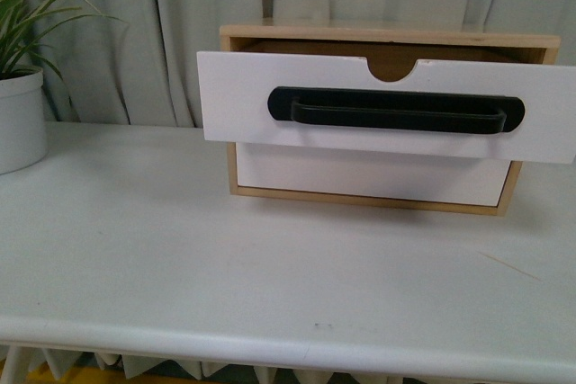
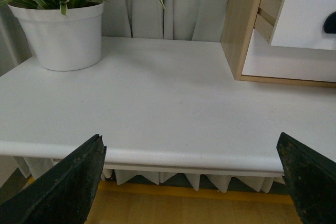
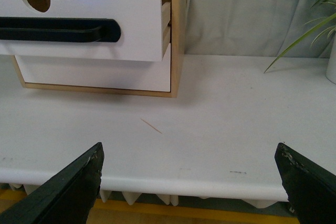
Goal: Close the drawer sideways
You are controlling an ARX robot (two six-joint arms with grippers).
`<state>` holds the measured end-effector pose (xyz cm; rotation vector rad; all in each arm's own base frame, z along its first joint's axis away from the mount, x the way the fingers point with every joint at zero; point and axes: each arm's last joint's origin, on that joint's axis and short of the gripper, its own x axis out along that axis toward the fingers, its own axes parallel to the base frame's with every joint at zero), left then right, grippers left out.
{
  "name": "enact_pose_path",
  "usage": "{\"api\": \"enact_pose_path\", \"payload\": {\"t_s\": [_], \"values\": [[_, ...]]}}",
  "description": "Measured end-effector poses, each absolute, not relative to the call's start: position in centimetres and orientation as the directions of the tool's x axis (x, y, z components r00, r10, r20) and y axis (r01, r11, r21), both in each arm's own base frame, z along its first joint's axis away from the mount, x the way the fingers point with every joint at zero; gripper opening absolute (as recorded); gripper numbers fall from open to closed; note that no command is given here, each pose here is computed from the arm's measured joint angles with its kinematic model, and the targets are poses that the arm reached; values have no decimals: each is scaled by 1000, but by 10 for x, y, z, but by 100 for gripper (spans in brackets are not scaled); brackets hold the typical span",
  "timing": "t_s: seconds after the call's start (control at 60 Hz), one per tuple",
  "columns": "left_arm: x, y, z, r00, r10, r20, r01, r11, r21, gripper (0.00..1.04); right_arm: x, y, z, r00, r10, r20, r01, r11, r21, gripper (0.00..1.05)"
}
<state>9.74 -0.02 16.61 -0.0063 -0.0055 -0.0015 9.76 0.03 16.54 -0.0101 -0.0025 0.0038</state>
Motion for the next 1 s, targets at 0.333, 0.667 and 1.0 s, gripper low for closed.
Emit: {"api": "enact_pose_path", "payload": {"t_s": [0.333,0.667,1.0], "values": [[99,-2,165,964,216,-154,-225,974,-42,99,100,0,164,966,29,-256,-27,1000,9,96],[134,-37,204,924,191,-333,-329,839,-432,99,134,13,210,969,111,-221,-190,905,-380,96],[204,-96,233,943,-32,-333,-223,681,-697,99,182,30,210,948,190,-254,-315,652,-689,96]]}}
